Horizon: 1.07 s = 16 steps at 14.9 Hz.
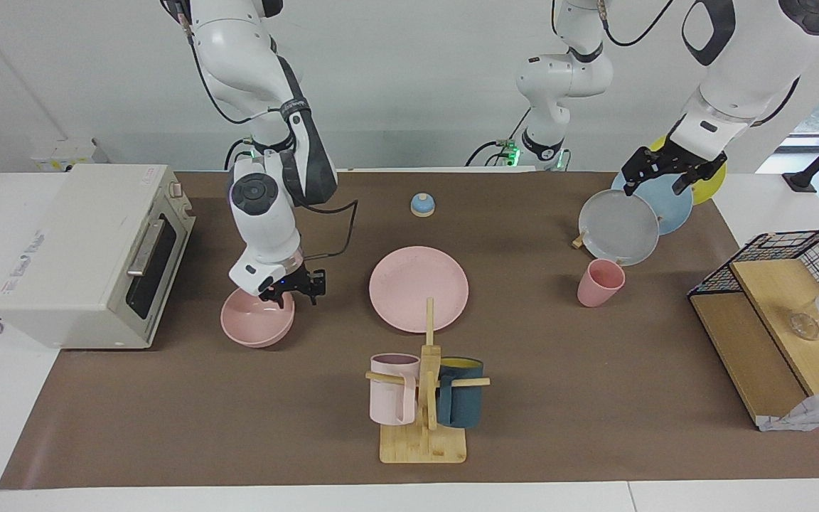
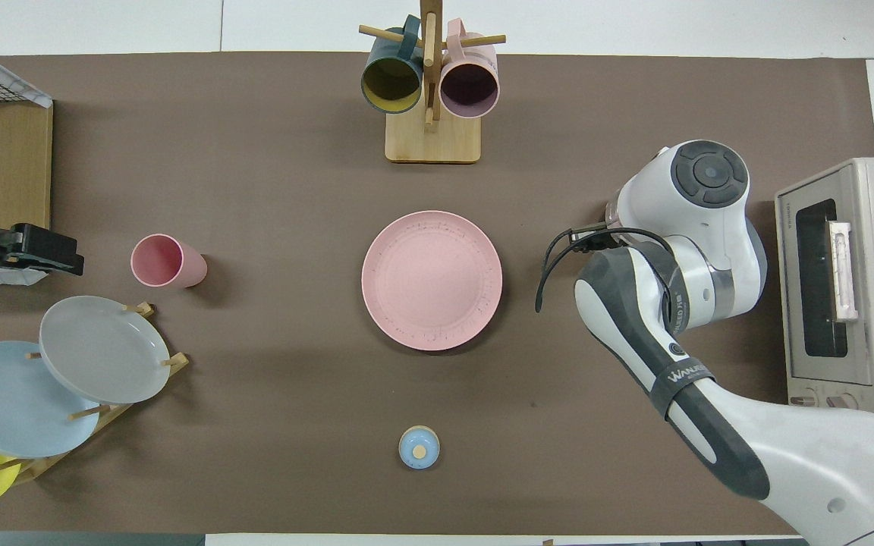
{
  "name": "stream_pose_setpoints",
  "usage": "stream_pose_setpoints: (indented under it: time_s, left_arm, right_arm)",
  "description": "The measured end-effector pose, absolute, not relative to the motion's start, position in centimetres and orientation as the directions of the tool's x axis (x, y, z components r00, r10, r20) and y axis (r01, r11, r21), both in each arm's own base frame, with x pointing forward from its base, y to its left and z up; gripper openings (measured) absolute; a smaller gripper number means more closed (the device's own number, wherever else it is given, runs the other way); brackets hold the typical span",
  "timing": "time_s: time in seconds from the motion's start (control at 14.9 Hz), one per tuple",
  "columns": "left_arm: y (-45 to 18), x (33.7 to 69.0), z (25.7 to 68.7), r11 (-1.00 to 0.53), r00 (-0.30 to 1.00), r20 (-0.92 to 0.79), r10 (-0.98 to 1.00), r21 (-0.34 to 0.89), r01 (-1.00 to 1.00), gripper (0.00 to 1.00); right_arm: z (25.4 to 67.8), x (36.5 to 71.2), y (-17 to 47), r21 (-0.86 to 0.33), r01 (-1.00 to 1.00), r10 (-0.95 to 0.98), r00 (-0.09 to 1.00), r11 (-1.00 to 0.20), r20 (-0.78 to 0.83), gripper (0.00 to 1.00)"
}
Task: Organize tableware
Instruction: 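Lift the pink bowl with the right gripper and carry it over the plate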
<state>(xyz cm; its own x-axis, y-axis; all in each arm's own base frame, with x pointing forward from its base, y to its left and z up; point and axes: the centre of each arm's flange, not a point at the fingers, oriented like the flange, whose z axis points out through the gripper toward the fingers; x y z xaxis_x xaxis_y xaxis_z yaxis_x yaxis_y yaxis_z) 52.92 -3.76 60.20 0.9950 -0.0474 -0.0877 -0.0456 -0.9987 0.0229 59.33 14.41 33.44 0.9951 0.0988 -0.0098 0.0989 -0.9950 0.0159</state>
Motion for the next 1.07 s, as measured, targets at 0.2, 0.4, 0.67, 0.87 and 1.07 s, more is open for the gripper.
stream_pose_setpoints:
  time_s: [0.2,0.4,0.67,0.87,1.07]
  left_arm:
    - [-3.9,52.9,60.2,-0.999,0.995,-0.087,-0.049,0.023,-0.047,1.0]
    - [-3.9,52.9,60.2,-0.999,0.995,-0.087,-0.05,0.023,-0.048,1.0]
    - [-3.9,52.9,60.2,-0.999,0.995,-0.086,-0.05,0.023,-0.048,1.0]
    - [-3.9,53.0,60.4,-0.999,0.996,-0.075,-0.049,0.023,-0.047,1.0]
    - [-3.9,53.5,60.0,-0.999,0.998,-0.051,-0.046,0.023,-0.044,1.0]
  right_arm:
    - [33.3,59.3,14.2,0.059,0.133,0.133,0.991,-0.989,-0.007,0.27]
    - [33.7,59.3,14.4,0.088,0.16,0.161,0.987,-0.983,-0.001,0.04]
    - [35.8,59.0,18.9,0.095,0.206,0.205,0.979,-0.974,-0.021,0.04]
    - [41.4,59.3,26.6,0.118,0.148,0.145,0.989,-0.982,-0.038,0.04]
    - [42.5,58.3,34.3,0.125,0.079,0.078,0.997,-0.989,-0.014,0.04]
